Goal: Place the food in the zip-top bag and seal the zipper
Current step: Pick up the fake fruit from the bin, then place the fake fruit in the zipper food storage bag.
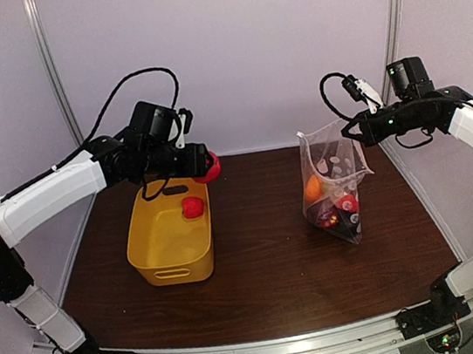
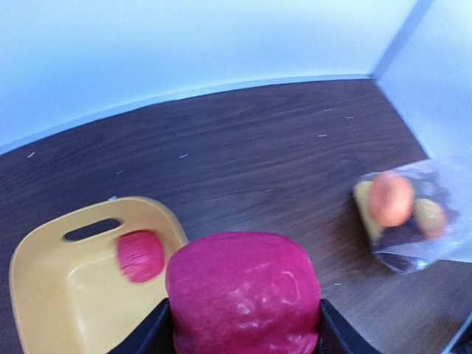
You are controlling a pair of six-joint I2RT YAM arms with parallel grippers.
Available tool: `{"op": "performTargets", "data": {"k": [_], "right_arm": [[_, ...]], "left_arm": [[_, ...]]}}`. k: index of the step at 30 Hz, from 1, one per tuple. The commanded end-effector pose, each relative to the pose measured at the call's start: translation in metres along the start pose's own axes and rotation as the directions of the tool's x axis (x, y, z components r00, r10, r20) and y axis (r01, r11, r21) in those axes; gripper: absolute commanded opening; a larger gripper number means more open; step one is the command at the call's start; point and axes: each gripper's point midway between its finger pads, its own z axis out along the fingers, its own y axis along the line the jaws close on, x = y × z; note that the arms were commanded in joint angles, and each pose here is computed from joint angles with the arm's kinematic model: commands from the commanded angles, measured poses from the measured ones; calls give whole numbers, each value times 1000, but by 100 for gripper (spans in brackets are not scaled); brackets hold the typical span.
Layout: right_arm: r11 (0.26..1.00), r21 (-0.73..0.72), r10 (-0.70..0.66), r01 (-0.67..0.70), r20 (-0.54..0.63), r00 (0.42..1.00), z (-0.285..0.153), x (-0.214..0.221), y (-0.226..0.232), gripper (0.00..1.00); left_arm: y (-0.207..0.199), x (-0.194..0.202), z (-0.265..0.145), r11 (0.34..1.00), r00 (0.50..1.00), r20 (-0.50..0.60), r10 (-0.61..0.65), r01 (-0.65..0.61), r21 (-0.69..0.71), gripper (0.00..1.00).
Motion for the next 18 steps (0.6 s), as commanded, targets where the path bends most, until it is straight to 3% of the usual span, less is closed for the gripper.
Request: {"op": "performTargets", "data": {"k": [1,5,10,15,18], "right_arm": [[1000,-12,-8,9,23,1000,-2,-7,1,0],[1000,-11,-5,6,22,1000,-2,-8,0,0],[1000,-11,-3,3,23,1000,-3,-9,0,0],[1000,-9,3,-3,21,1000,-2,-9,0,0],[1000,-5,9,-8,24,1000,-4,-10,0,0]], "left_arm": [[-114,-30,-38,906,986,160,46,-109,410,52],[-180,-41,-64,766,971,239,7,-159,623,51],[-236,-49,-85,641,948,319,-8,-240,729,50],[-278,-49,-91,554,940,341,-3,-283,783,50],[-291,-48,-82,538,942,336,4,-285,793,51]]}}
